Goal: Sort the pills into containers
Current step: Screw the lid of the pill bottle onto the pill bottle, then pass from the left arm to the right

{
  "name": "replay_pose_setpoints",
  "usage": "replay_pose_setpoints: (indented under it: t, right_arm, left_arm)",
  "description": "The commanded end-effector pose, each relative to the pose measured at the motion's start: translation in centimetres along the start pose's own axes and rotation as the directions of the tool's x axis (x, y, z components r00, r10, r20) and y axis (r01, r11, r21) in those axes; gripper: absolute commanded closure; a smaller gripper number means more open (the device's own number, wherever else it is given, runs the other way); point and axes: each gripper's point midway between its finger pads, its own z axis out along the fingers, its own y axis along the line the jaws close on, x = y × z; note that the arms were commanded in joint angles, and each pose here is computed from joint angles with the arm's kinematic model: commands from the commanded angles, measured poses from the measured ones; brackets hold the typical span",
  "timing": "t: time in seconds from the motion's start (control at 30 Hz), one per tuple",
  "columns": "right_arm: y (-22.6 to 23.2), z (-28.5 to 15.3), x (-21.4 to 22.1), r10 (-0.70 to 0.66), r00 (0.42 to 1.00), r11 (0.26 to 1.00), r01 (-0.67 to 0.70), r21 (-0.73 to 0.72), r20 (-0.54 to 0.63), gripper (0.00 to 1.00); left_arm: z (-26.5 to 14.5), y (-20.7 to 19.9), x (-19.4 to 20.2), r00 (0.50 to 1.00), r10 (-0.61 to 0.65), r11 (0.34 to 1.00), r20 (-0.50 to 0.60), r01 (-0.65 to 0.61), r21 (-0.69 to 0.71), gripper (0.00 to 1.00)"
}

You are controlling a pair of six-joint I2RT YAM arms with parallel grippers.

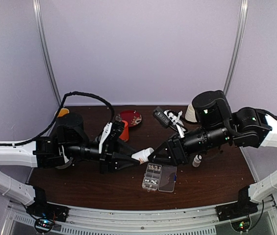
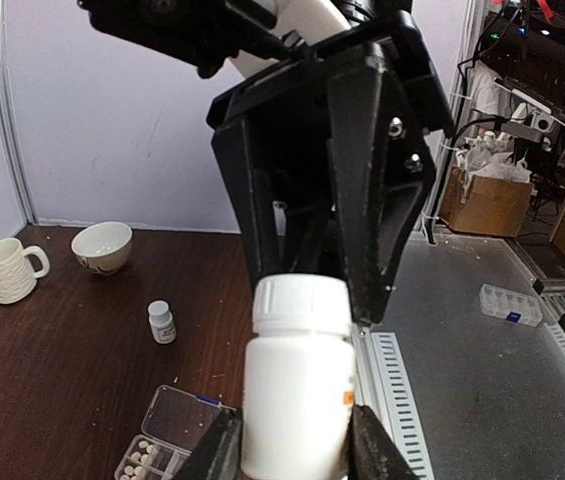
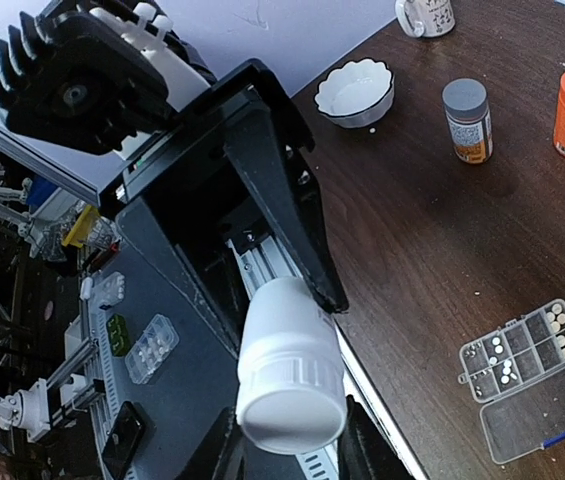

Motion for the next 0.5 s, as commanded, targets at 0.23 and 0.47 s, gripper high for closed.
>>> replay_pose_setpoints:
  t: [0.23,0.47]
  right_arm:
    - [-4.0,-0.6,1.8,-0.030,0.990,0.993,0.045,0.108,-0.139,0.84]
    - [-15.3,-2.8,2.0,0.049,0.976,0.895,0.052,0.443,-0.213,0.84]
  left_arm:
    - [-2.3,3.3,-2.5,0.989,0.096,0.966,0.116,-0.065,-0.251,0.02]
    - [-4.8,6.6,-0.4,1.000,0.017,0.883,0.026,-0.002,-0.469,0.02]
